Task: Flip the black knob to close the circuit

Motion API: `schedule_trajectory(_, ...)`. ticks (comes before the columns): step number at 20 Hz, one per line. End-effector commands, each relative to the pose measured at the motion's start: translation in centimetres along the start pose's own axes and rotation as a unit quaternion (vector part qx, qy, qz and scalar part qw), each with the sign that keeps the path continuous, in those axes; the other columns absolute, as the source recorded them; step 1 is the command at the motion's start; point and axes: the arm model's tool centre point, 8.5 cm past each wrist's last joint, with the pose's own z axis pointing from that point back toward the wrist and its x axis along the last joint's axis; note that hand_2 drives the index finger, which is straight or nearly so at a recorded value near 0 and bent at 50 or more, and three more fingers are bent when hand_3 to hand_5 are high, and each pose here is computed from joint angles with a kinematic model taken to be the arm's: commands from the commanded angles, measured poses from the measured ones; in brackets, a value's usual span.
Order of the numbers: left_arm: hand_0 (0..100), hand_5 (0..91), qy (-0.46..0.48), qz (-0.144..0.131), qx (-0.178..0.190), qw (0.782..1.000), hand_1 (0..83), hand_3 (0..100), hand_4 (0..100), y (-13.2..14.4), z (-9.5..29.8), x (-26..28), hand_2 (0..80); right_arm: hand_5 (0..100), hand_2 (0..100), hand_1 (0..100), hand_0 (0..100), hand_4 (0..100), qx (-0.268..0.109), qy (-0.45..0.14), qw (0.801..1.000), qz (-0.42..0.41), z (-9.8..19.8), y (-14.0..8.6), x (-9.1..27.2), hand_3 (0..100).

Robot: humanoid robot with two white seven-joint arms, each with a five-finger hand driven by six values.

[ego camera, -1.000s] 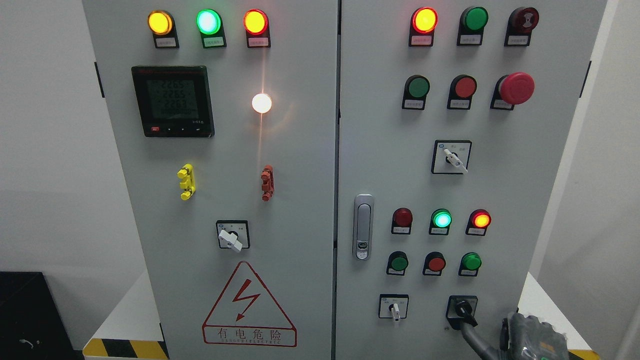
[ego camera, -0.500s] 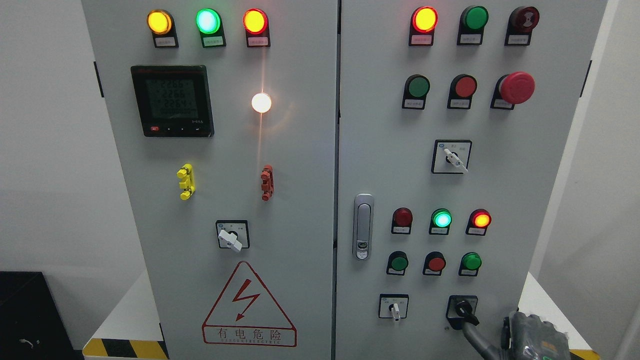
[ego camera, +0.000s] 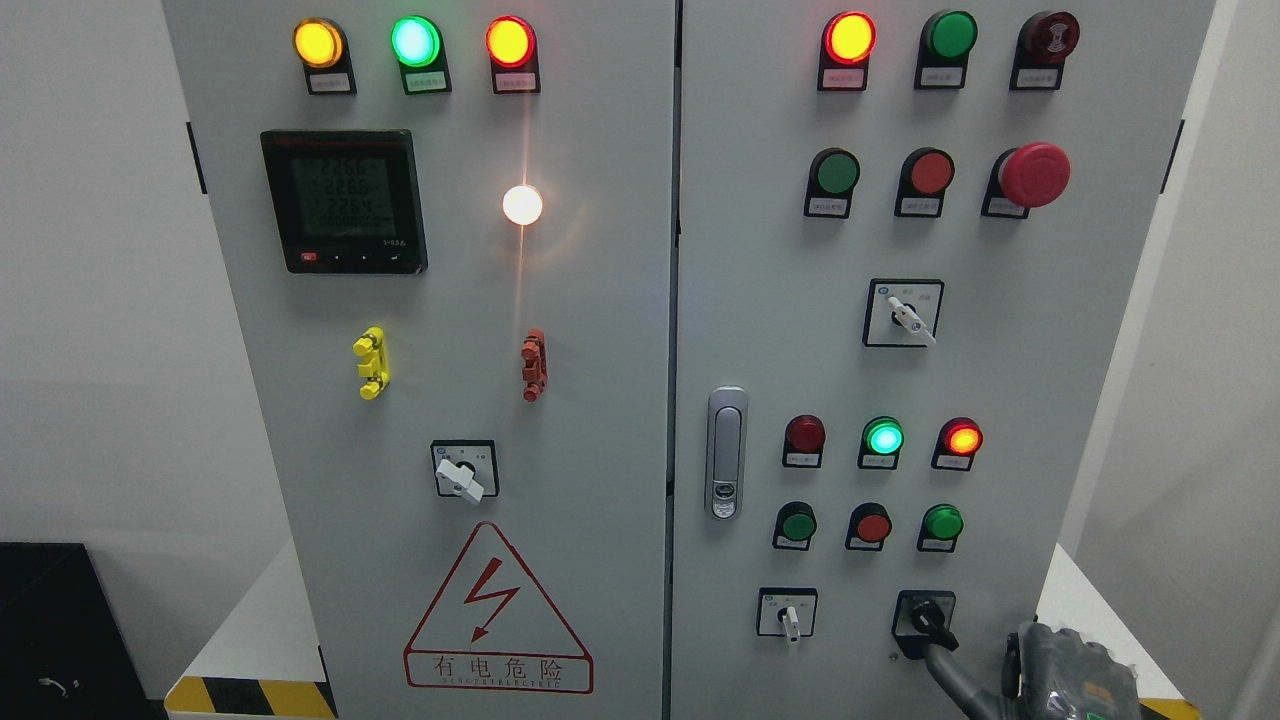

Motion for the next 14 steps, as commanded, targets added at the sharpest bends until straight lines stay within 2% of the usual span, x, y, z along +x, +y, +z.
schedule_trajectory(1, 12, 0.0, 0.003, 0.000, 0.000, 1.000, 55.6, 0, 0, 0.0, 0.0, -0.4, 0.0, 100, 91, 0, 0, 98, 0.001, -0.018, 1.000, 0.003, 0.4, 0.4, 1.1, 100)
schedule_trajectory(9, 12, 0.0, 0.003, 0.001, -0.001, 1.000, 55.6, 0, 0, -0.1, 0.0, -0.4, 0.0, 100, 90, 0, 0, 97, 0.021, -0.054, 0.998, 0.013, 1.6, 2.0, 3.2, 100)
schedule_trajectory(14, 12, 0.0, 0.003, 0.000, 0.000, 1.000, 55.6, 0, 0, 0.0, 0.0, -0.4, 0.0, 100, 90, 0, 0, 97, 0.021, -0.066, 0.998, 0.008, 2.1, 2.4, 3.8, 100)
